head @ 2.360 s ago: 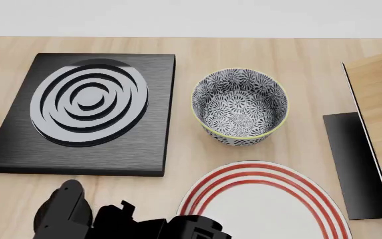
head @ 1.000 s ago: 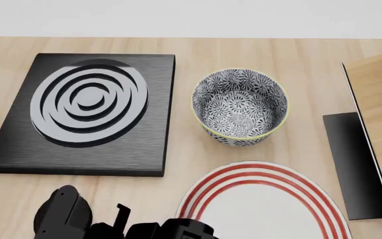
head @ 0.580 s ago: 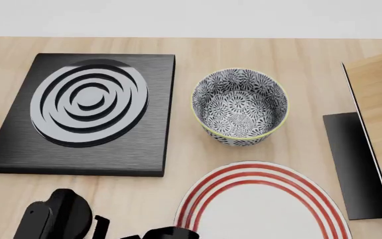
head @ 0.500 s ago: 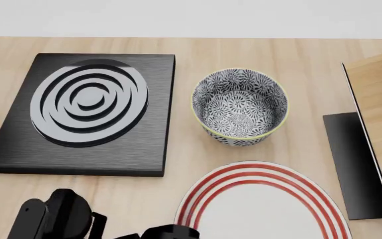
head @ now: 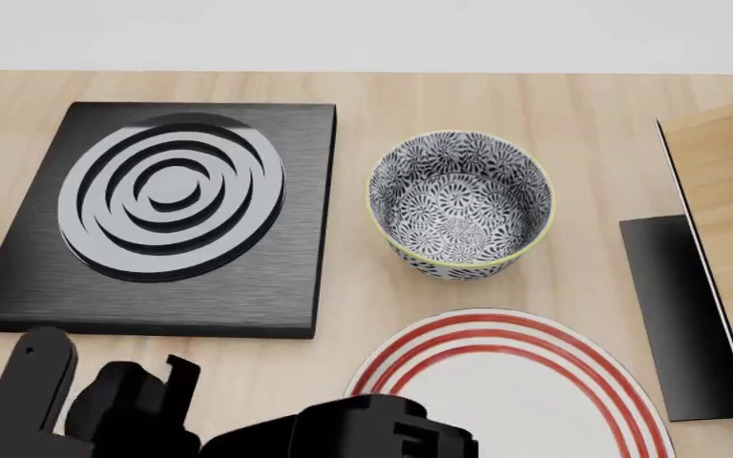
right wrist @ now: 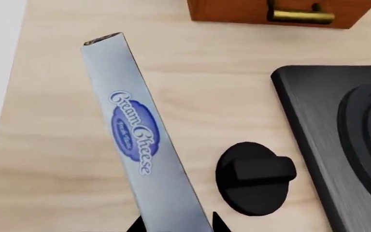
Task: Pick up the cream cheese and put it in the bowl.
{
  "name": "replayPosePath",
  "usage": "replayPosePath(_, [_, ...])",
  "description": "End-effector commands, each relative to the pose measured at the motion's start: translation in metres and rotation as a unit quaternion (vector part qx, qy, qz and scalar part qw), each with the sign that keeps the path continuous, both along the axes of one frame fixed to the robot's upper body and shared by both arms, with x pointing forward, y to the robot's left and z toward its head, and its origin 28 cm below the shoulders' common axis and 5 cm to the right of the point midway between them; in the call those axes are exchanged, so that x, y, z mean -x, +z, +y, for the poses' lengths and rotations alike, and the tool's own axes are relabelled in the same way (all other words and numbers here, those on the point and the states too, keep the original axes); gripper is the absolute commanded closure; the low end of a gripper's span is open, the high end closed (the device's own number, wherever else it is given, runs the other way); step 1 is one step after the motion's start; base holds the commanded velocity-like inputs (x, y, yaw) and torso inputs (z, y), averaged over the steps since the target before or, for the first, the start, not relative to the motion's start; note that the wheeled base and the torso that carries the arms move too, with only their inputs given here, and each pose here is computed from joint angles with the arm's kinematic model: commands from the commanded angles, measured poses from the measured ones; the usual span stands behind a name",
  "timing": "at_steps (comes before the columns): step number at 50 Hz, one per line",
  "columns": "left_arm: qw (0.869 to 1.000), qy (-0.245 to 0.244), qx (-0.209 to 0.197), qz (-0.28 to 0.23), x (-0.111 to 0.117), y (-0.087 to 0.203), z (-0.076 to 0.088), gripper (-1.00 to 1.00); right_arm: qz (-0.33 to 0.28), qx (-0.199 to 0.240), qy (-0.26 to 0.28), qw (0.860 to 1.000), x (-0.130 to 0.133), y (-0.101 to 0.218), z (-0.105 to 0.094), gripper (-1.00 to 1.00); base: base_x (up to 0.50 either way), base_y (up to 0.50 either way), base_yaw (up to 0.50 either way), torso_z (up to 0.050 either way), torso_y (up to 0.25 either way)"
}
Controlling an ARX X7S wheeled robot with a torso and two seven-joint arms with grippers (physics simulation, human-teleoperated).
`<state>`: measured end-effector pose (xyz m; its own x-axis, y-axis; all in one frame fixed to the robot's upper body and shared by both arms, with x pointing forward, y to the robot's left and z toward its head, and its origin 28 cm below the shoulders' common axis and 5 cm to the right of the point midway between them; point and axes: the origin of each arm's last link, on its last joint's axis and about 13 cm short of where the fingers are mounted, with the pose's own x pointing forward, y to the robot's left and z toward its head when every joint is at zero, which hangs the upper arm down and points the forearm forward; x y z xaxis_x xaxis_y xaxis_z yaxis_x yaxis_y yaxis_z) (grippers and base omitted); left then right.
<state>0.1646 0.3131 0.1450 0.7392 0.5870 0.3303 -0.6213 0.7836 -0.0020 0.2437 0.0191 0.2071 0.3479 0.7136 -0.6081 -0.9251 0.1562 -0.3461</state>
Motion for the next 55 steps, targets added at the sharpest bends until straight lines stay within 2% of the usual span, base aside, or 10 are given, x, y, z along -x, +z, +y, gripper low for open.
replayPosePath(1, [1.000,0.001,0.000,0.002,-0.001,-0.001,0.000,-1.00,-0.023,-0.020,-0.014,0.999,-0.001,0.013,-0.010,1.00,0.00,0.00,0.00,0.000,0.000])
replayPosePath(19, [1.000,0.002,-0.001,0.008,-0.002,-0.002,0.000,-1.00,-0.059,-0.078,-0.059,0.993,-0.004,0.052,-0.036,1.00,0.00,0.00,0.00,0.000,0.000])
replayPosePath(30, [1.000,0.003,-0.002,0.009,-0.002,-0.001,0.000,-1.00,-0.083,-0.128,-0.103,0.983,-0.011,0.080,-0.051,1.00,0.00,0.00,0.00,0.000,0.000])
replayPosePath(41, [1.000,0.003,-0.001,0.008,-0.002,-0.002,0.001,-1.00,-0.102,-0.169,-0.159,0.967,-0.023,0.101,-0.064,1.00,0.00,0.00,0.00,0.000,0.000])
replayPosePath(45, [1.000,0.002,-0.001,0.008,-0.002,-0.001,0.001,-1.00,-0.108,-0.172,-0.171,0.964,-0.024,0.107,-0.068,1.00,0.00,0.00,0.00,0.000,0.000])
replayPosePath(55, [1.000,0.002,-0.001,0.008,-0.002,-0.001,0.000,-1.00,-0.120,-0.212,-0.242,0.939,-0.035,0.122,-0.084,1.00,0.00,0.00,0.00,0.000,0.000])
